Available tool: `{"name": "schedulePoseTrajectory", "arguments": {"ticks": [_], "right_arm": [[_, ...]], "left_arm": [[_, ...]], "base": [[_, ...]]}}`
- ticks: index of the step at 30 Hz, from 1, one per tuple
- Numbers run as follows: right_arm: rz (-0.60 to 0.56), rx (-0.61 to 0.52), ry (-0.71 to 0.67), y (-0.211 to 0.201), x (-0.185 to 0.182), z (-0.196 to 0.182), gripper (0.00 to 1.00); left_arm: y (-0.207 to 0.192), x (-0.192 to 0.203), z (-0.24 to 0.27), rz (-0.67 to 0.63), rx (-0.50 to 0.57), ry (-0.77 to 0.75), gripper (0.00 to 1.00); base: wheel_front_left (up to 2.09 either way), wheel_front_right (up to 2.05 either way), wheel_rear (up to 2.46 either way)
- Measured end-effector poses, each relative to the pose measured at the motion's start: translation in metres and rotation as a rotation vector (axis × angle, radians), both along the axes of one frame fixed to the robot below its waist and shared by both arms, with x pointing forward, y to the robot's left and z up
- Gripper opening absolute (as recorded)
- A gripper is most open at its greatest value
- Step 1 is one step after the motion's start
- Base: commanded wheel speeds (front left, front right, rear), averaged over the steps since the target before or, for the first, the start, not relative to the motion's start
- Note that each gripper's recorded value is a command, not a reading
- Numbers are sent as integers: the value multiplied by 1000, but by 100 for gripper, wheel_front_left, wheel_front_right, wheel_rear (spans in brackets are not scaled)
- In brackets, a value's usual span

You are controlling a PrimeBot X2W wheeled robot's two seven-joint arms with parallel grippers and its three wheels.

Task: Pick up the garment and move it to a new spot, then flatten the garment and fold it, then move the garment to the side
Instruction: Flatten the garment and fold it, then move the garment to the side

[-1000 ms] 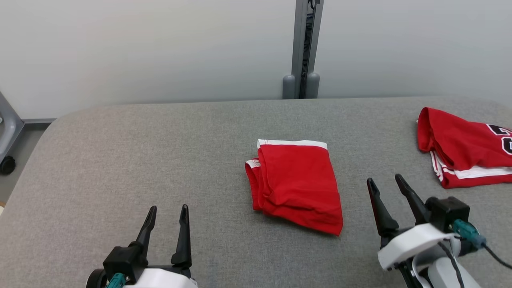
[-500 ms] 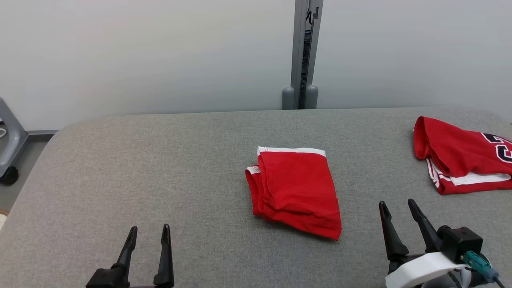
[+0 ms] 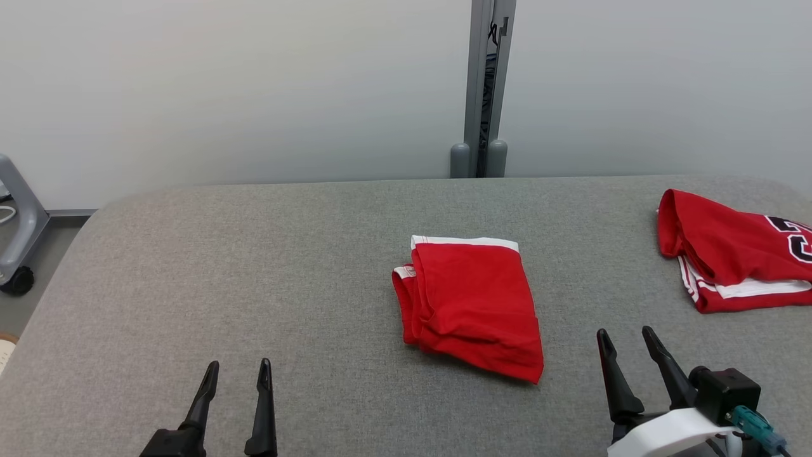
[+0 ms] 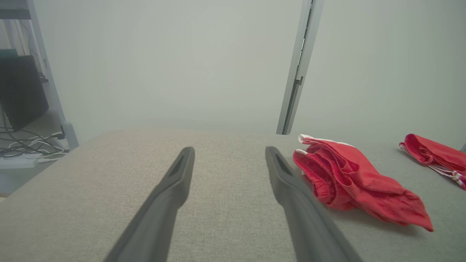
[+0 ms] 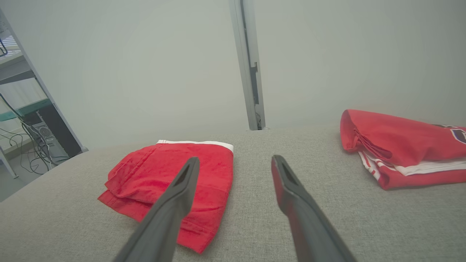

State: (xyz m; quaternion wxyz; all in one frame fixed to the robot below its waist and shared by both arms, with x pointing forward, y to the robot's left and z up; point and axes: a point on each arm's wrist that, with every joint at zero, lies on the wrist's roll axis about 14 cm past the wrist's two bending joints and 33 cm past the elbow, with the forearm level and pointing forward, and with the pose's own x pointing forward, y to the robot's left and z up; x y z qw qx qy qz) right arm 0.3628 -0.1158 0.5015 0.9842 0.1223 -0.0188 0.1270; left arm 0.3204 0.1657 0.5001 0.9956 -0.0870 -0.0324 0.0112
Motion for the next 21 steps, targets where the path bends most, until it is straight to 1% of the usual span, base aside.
{"name": "schedulePoseTrajectory", "arguments": {"ticks": [7,11,15,18,21], "right_arm": [[6,26,12,6,0,-2,100],[38,61,96,19,0,-24,100],[58,127,163,30,15,-34,100],[45,214,239,33,28,-42,100],[53,237,288,38,45,-45,100]], "left_arm": [[0,-1,0,0,6,1,100],[-1,-1,-4,-2,9,12,100],[-3,-2,-16,-8,4,51,100],[-3,2,-15,-11,6,50,100],[-3,2,-18,-12,5,61,100]], "base": [[0,0,0],[0,0,0],[0,0,0],[0,0,0],[0,0,0]]}}
